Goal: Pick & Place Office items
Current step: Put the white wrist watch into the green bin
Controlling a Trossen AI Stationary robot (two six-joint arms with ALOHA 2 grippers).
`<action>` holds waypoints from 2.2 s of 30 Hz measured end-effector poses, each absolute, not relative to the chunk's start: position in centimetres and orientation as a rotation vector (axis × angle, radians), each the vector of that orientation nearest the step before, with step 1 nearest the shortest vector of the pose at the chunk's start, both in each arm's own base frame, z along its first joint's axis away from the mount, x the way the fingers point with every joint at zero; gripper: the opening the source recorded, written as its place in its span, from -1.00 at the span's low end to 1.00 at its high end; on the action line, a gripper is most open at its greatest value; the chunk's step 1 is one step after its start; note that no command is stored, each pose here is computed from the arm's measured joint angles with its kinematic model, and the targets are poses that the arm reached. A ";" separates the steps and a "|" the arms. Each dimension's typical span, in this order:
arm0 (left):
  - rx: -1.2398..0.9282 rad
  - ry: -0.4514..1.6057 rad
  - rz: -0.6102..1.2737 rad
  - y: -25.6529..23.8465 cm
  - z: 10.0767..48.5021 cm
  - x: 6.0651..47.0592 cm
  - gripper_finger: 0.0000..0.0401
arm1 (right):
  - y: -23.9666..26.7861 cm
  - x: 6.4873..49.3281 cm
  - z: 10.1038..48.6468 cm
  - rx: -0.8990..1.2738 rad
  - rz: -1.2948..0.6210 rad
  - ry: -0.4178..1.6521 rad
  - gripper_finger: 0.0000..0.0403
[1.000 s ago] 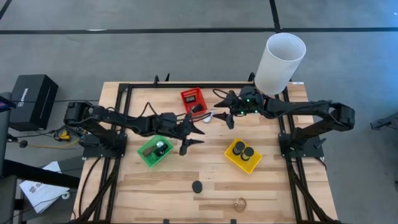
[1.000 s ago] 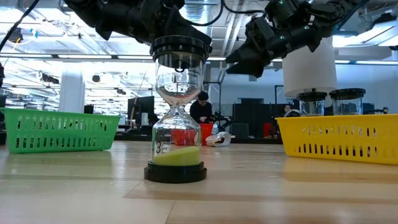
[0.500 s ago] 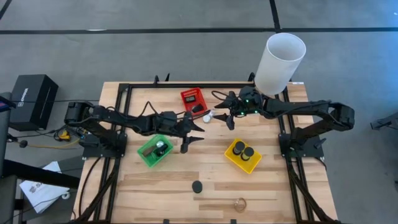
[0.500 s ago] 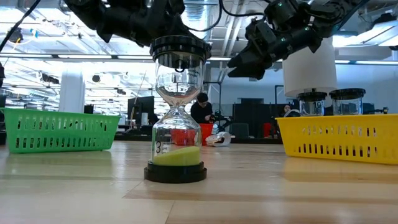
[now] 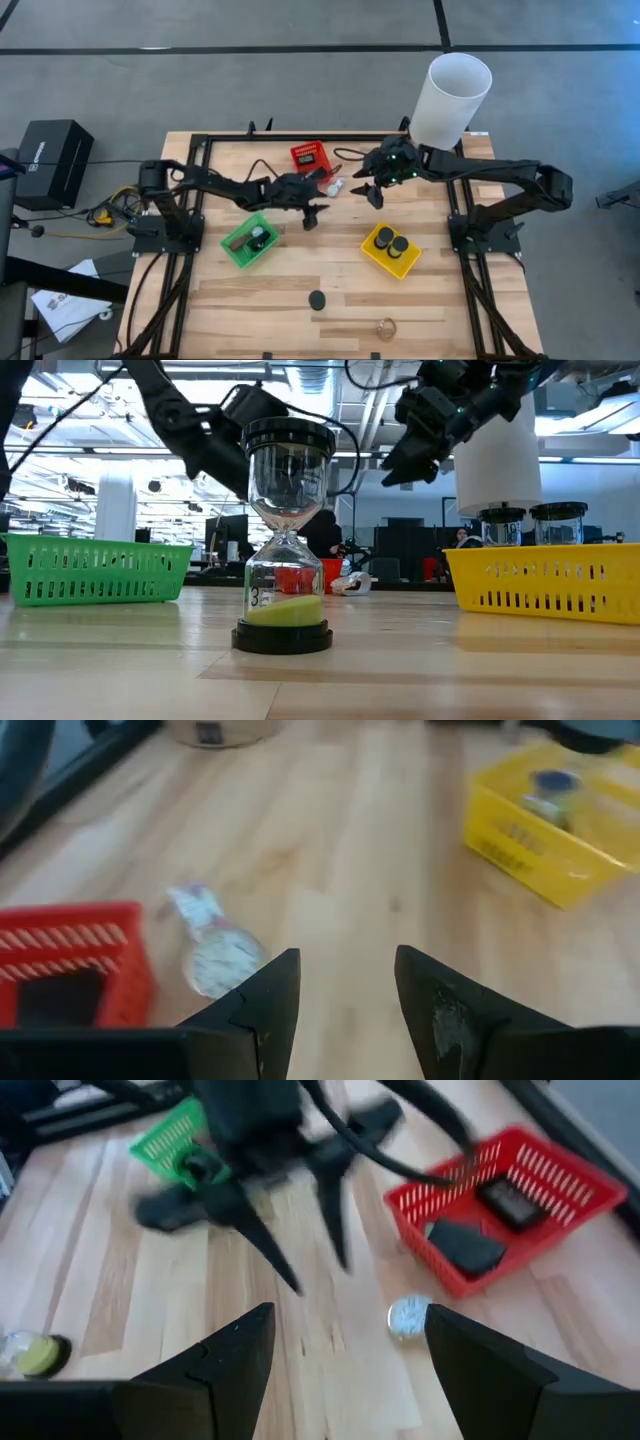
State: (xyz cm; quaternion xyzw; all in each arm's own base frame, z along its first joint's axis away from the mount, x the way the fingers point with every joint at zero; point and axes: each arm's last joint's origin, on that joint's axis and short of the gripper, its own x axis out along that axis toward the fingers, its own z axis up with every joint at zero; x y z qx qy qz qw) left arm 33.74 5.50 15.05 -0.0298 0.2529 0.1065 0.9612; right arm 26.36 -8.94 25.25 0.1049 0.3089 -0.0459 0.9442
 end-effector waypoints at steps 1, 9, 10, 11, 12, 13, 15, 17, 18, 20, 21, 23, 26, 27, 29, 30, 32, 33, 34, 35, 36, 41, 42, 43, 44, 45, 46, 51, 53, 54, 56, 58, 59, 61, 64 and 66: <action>-0.062 0.506 0.227 6.0 15.0 34.1 -0.20 | -8.9 26.4 25.6 0.205 -0.092 0.620 0.24; -0.121 0.552 0.333 9.5 13.3 33.9 -0.19 | -8.1 25.6 27.6 0.187 -0.071 0.617 0.24; -0.128 0.566 0.342 9.8 13.1 33.7 -0.20 | -7.9 25.6 27.8 0.183 -0.065 0.610 0.24; -0.130 0.568 0.344 9.8 13.1 33.7 -0.20 | -7.7 25.5 28.0 0.177 -0.057 0.600 0.24; -0.128 0.565 0.344 9.9 13.1 33.7 -0.20 | -7.5 25.5 28.2 0.172 -0.050 0.589 0.24; -0.126 0.563 0.343 9.9 13.2 33.7 -0.19 | -7.3 25.4 28.4 0.168 -0.044 0.580 0.24; -0.121 0.563 0.336 9.7 13.3 33.7 -0.17 | -6.9 25.4 28.6 0.161 -0.029 0.572 0.24; -0.114 0.559 0.328 9.5 13.4 33.8 -0.12 | -6.5 25.5 28.7 0.153 -0.016 0.572 0.24; -0.101 0.563 0.321 9.3 13.3 33.8 -0.09 | -6.4 25.5 28.7 0.148 -0.010 0.571 0.24; -0.070 0.581 0.337 9.1 12.9 34.0 -0.01 | -6.2 25.5 28.7 0.146 -0.004 0.572 0.24; -0.059 0.595 0.358 9.0 12.6 33.9 0.04 | -6.2 25.5 28.7 0.147 -0.003 0.573 0.24; -0.041 0.600 0.397 9.0 12.6 33.9 0.13 | -6.2 25.6 28.7 0.147 -0.004 0.573 0.24; -0.051 0.589 0.407 8.8 12.7 34.0 0.24 | -6.2 25.6 28.6 0.158 -0.007 0.575 0.24; -0.057 0.584 0.409 8.8 12.8 34.0 0.27 | -6.2 25.6 28.6 0.162 -0.008 0.575 0.24; -0.065 0.575 0.410 8.7 12.9 34.0 0.30 | -6.2 25.6 28.6 0.162 -0.008 0.575 0.24; -0.066 0.578 0.411 8.7 12.9 34.0 0.32 | -6.2 25.6 28.7 0.169 -0.010 0.572 0.24; -0.066 0.579 0.411 8.7 12.9 34.0 0.33 | -6.2 25.6 28.7 0.212 -0.023 0.567 0.24; -0.066 0.577 0.411 8.7 12.9 34.0 0.33 | -6.2 25.6 28.7 0.236 -0.030 0.567 0.24; -0.066 0.578 0.411 8.7 12.9 34.0 0.33 | -6.2 25.6 28.7 0.253 -0.035 0.568 0.24; -0.066 0.578 0.409 8.6 13.0 34.0 0.32 | -6.2 25.6 28.7 0.262 -0.038 0.568 0.24; -0.064 0.574 0.407 8.5 13.2 34.0 0.31 | -6.2 25.6 28.7 0.263 -0.038 0.568 0.24; -0.055 0.541 0.382 7.6 15.3 33.7 0.28 | -6.3 25.7 28.8 0.254 -0.036 0.548 0.24; -0.044 0.543 0.376 7.4 15.8 33.5 0.28 | -6.3 25.8 28.9 0.251 -0.035 0.538 0.24; -0.039 0.548 0.371 7.3 16.4 33.2 0.27 | -6.3 25.9 29.1 0.245 -0.034 0.516 0.24; -0.037 0.552 0.369 7.2 17.1 32.9 0.26 | -6.3 26.1 29.4 0.237 -0.032 0.485 0.24; -0.036 0.545 0.367 7.0 17.6 32.7 0.26 | -6.4 26.2 29.7 0.227 -0.030 0.451 0.24; -0.037 0.545 0.366 6.9 18.3 32.4 0.25 | -6.4 26.3 29.9 0.218 -0.028 0.422 0.24; -0.037 0.505 0.366 6.5 20.3 30.4 0.20 | -6.4 26.6 30.7 0.164 -0.025 0.341 0.24; -0.037 0.491 0.366 6.4 20.7 29.4 0.18 | -6.6 26.7 30.9 0.121 -0.096 0.320 0.24; -0.037 0.477 0.366 6.3 20.9 29.0 0.17 | -6.8 26.7 30.9 0.106 -0.150 0.315 0.24; -0.036 0.463 0.366 6.1 21.2 27.9 0.15 | -7.2 26.6 30.9 0.079 -0.279 0.322 0.24; -0.034 0.446 0.367 5.9 21.6 27.0 0.13 | -7.6 26.4 30.8 0.010 -0.391 0.341 0.24; -0.034 0.433 0.367 5.8 21.8 26.7 0.13 | -7.8 26.3 30.7 -0.044 -0.424 0.361 0.24; -0.033 0.410 0.368 5.7 22.2 26.0 0.11 | -8.1 26.5 30.3 -0.129 -0.453 0.409 0.24; -0.033 0.391 0.368 5.5 22.5 25.0 0.10 | -8.1 27.2 28.9 -0.144 -0.426 0.477 0.24; -0.036 0.378 0.369 5.4 22.6 24.5 0.09 | -8.4 28.4 27.9 -0.140 -0.407 0.495 0.24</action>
